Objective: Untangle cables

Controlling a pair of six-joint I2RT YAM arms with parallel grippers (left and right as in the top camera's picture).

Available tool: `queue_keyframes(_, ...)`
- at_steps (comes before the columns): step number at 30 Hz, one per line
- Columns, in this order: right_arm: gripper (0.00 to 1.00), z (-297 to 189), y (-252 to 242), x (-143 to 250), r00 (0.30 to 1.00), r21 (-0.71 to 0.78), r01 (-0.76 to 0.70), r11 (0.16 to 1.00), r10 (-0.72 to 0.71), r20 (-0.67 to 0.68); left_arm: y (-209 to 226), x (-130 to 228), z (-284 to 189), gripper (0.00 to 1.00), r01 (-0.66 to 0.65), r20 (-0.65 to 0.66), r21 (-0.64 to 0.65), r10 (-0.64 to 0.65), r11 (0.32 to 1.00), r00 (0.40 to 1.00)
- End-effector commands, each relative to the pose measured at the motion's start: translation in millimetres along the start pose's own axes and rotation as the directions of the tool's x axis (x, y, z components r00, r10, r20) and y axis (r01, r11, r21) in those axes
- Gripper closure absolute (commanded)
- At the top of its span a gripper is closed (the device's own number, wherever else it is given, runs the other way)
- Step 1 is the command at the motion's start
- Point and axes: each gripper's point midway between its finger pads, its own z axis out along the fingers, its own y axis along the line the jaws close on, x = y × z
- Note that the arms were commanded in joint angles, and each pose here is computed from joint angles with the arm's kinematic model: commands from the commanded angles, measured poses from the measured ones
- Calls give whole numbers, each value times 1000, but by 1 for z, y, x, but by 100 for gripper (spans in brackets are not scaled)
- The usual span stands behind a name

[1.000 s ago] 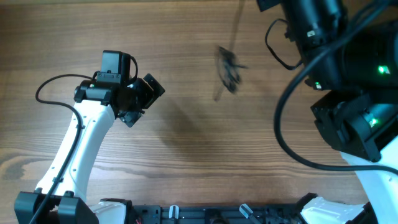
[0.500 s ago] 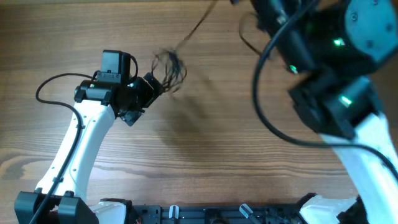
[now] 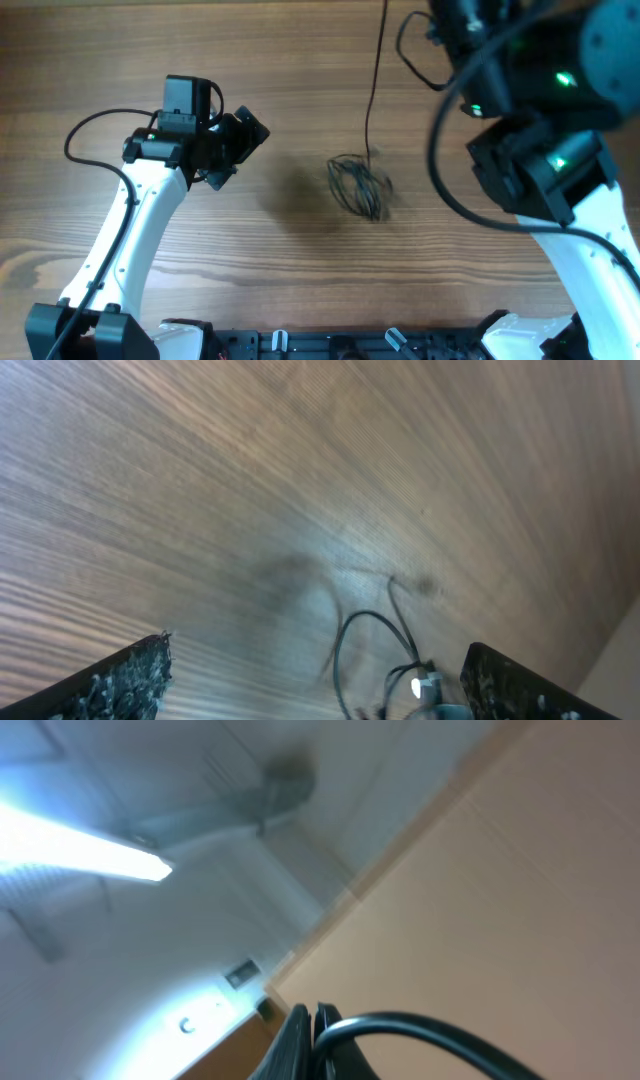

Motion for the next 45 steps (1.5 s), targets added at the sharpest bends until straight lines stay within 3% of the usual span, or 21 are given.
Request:
queue_keyframes(1,96,10,-38,79,962,68,0,998,18,-274,-25,14,13,3,-76,-28,56,78,996,997)
queue_keyframes(3,96,10,-17,109,915,-75,-63,995,27,-403,-38,15,22,7,-95,-19,88,97,992,995)
queue_keyframes(5,96,10,9,101,918,-191,-116,975,32,-396,-42,12,31,7,-62,-17,98,65,993,998)
queue_keyframes(7,95,5,55,55,969,-371,-118,921,25,-247,-41,10,43,13,-64,-25,89,67,994,997)
queue_keyframes(10,95,-19,101,-21,997,-475,-74,877,72,-23,-39,25,67,37,-85,-77,57,89,995,993)
queue_keyframes(13,95,-39,122,-69,992,-423,86,902,-37,123,-44,48,87,38,-135,-123,47,140,990,983)
queue_keyframes(17,96,-39,88,-85,973,-183,173,968,-139,182,-50,52,88,38,-182,-111,56,188,982,976)
queue_keyframes(18,95,-37,68,-90,958,-61,214,975,-197,210,-45,49,87,38,-169,-112,46,173,985,978)
queue_keyframes(21,95,-35,16,-88,947,203,221,954,-260,190,-36,46,85,38,-136,-138,29,139,990,981)
queue_keyframes(22,96,-31,8,-73,960,210,218,953,-248,131,-43,51,80,37,-138,-186,93,153,986,971)
queue_keyframes(23,96,-26,13,-57,975,148,197,969,-210,76,-66,62,69,36,-184,-249,255,248,949,936)
queue_keyframes(26,96,-23,52,-38,992,-86,122,989,-123,-9,-97,75,49,26,-180,-300,462,344,869,890)
queue_keyframes(28,95,-27,76,-36,996,-209,77,975,-87,-36,-96,72,52,22,-192,-280,448,340,873,898)
queue_keyframes(32,95,-31,96,-49,999,-296,-38,954,35,-14,-91,80,68,14,-274,-218,339,359,900,908)
queue_keyframes(36,95,-46,129,-75,992,-444,-85,892,115,43,-103,92,80,17,-383,-115,285,429,878,896)
queue_keyframes(37,95,-50,135,-82,991,-465,-73,883,117,66,-103,93,83,20,-407,-86,254,439,878,894)
queue_keyframes(39,96,-53,138,-87,991,-466,-48,883,99,86,-100,93,87,36,-435,-47,196,452,879,891)
queue_keyframes(41,96,-52,131,-88,993,-416,9,909,40,110,-90,89,89,63,-440,-33,138,448,887,893)
queue_keyframes(43,95,-43,102,-84,992,-258,58,964,-26,125,-76,80,90,82,-433,-21,63,435,899,900)
queue_keyframes(45,95,-36,65,-80,983,-65,130,989,-120,140,-66,65,90,92,-407,0,18,407,913,913)
